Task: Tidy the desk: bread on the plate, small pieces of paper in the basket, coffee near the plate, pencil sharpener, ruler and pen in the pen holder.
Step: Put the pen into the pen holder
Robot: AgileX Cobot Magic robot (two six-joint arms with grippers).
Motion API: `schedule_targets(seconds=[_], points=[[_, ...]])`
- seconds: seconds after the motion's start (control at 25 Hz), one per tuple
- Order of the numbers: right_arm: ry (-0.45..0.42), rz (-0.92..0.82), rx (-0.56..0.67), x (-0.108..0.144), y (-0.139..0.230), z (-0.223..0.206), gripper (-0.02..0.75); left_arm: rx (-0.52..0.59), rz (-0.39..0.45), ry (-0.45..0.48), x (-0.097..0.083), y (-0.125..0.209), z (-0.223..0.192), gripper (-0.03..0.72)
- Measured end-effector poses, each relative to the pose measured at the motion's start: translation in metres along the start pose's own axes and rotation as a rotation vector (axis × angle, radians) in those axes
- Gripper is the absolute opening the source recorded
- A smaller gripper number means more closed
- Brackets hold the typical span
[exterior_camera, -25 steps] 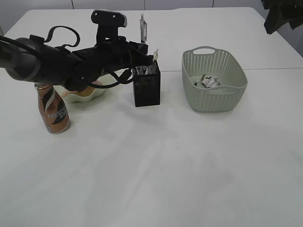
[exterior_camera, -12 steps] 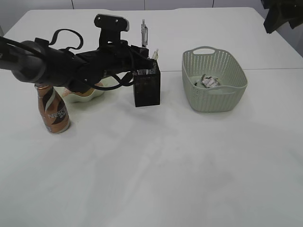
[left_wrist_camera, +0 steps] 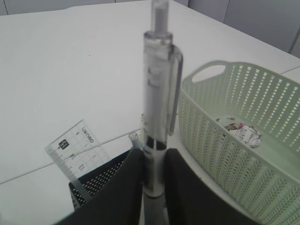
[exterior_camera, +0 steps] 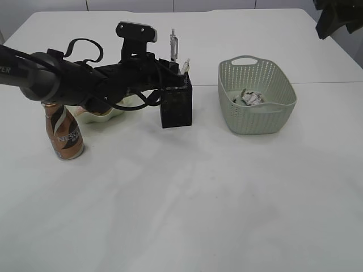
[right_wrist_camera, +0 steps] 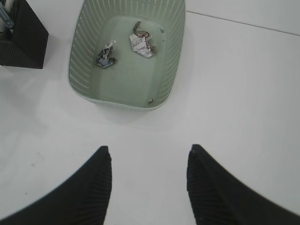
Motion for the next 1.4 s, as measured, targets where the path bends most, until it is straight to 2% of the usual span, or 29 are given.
schedule_targets(seconds=[0.12, 0.24, 0.36, 0.52, 0.76, 0.96, 1.08, 1.2, 1.4], points=[[0.0, 0.0, 0.0, 0.0, 0.0, 0.0, 0.384, 0.004, -0.002, 0.0, 0.0, 0.001, 0.0, 0.199], [0.0, 0.0, 0.0, 0.0, 0.0, 0.0, 0.384, 0.014, -0.002, -0.002, 0.0, 0.002, 0.0, 0.328], [0.0, 0.0, 0.0, 0.0, 0.0, 0.0, 0.385, 0.026, -0.002, -0.005, 0.001, 0.004, 0.0, 0.371], [-0.003, -0.002, 0.002, 0.001, 0.0, 0.0, 0.39, 0.047, -0.005, -0.011, 0.002, 0.004, 0.002, 0.381], [-0.032, -0.019, -0.018, 0.005, -0.004, 0.012, 0.395, 0.052, -0.091, -0.027, 0.002, -0.04, 0.024, 0.382], [-0.06, -0.034, -0.06, 0.008, -0.005, 0.042, 0.448, 0.175, -0.134, -0.08, 0.01, -0.059, 0.052, 0.382], [-0.074, -0.046, -0.046, 0.01, 0.003, 0.058, 0.503, 0.253, -0.141, -0.125, 0.015, -0.077, 0.079, 0.382], [-0.095, -0.055, -0.033, 0.013, 0.013, 0.077, 0.527, 0.317, -0.138, -0.175, 0.02, -0.1, 0.116, 0.382], [-0.168, -0.037, -0.137, 0.023, 0.02, 0.129, 0.534, 0.378, -0.116, -0.25, 0.025, -0.143, 0.193, 0.382]])
Point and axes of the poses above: a point on each arm's last joint axis where the gripper is mounted, z pointing back along that axis away from the gripper, x along the wrist's bending axis when the last joint is at zero, y = z × x, the point moved 8 cm from there along -z, pointing out along that axis toward the gripper, and after that the axes turned 4 degrees about -z, right-handed, at the moved point
